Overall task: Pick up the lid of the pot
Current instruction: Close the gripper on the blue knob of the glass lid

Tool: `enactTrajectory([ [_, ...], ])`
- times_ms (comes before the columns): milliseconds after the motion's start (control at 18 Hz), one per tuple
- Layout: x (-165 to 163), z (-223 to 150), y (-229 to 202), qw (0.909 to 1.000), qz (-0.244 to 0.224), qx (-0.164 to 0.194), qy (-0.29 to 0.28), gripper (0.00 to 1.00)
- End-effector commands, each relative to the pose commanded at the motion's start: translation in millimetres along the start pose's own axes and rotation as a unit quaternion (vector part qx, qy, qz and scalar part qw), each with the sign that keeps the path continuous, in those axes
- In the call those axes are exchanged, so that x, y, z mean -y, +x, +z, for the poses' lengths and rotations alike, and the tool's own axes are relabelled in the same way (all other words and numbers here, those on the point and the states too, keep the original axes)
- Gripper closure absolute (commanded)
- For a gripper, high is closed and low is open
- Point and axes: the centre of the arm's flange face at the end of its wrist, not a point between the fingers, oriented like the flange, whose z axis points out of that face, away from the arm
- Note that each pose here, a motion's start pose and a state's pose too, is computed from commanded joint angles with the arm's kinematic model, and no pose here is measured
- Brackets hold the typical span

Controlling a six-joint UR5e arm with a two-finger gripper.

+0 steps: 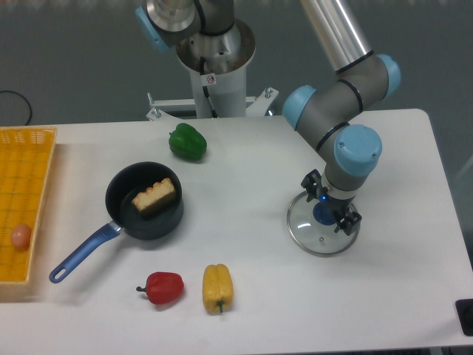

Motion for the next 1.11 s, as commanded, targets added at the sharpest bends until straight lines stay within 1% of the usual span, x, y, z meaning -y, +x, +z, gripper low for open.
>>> enactTrajectory([
  [667,-2.1,12.0,-3.5,1.0000,0.002,-0.004,-0.001,0.01],
  [944,-3.1,14.7,-3.3,1.0000,0.002,-0.007,-0.001,0.03],
  [1000,-2.1,14.7,-3.1,1.0000,0.002,-0.007,-0.001,0.06],
  [1111,-2.3,15.7,-3.2,1.0000,0.002,-0.008,-0.002,0.07],
])
